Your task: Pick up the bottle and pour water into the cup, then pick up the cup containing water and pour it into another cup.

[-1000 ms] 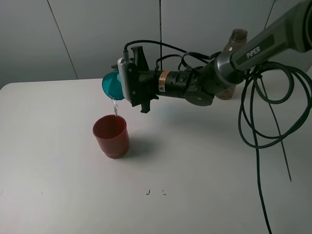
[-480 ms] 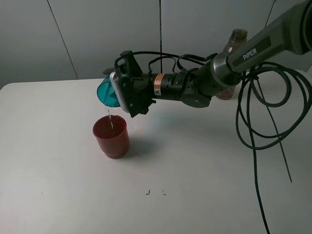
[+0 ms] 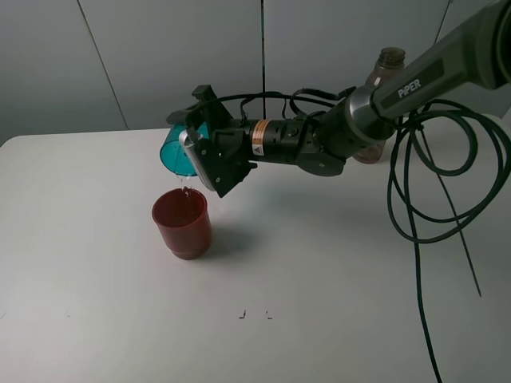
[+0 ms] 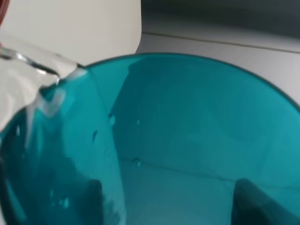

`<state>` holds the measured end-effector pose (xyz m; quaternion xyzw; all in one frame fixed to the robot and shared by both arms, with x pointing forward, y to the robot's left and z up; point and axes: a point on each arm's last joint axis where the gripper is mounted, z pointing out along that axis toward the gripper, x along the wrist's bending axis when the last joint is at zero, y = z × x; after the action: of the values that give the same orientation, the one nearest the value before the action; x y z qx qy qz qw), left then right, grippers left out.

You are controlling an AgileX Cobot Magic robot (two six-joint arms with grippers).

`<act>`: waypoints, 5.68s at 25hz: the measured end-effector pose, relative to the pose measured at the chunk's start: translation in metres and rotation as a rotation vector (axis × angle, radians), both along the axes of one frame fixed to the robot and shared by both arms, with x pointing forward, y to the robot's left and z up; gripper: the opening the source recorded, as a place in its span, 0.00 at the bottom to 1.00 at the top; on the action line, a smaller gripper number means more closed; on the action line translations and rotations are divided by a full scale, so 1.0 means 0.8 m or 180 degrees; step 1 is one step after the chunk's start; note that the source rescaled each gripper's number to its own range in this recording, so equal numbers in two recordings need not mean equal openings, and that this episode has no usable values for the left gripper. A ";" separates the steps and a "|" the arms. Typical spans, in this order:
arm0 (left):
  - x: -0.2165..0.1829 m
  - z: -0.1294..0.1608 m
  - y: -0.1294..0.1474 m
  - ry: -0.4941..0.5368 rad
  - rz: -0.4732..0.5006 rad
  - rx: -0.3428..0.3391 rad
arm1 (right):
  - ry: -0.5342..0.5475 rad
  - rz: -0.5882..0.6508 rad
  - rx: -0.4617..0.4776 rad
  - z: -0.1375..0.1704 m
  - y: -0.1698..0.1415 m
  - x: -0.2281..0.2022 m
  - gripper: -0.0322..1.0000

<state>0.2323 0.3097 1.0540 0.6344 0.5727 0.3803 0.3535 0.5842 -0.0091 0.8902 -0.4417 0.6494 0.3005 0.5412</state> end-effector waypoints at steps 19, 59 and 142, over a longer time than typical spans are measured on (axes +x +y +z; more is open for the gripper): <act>0.000 0.000 0.000 0.0000 0.0000 0.0000 | -0.0357 0.0161 -0.0160 0.000 0.002 -0.003 0.09; 0.000 0.000 0.000 0.0000 -0.0010 0.0019 | 0.3546 -0.1810 0.2548 0.035 -0.055 0.022 0.09; 0.000 0.000 0.000 0.0000 0.0000 0.0000 | 0.4545 -0.3379 0.2922 -0.103 -0.198 -0.033 1.00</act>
<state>0.2323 0.3097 1.0540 0.6344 0.5727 0.3803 0.3535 0.5581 -0.1674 0.8075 0.4411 0.7565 0.4364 0.2066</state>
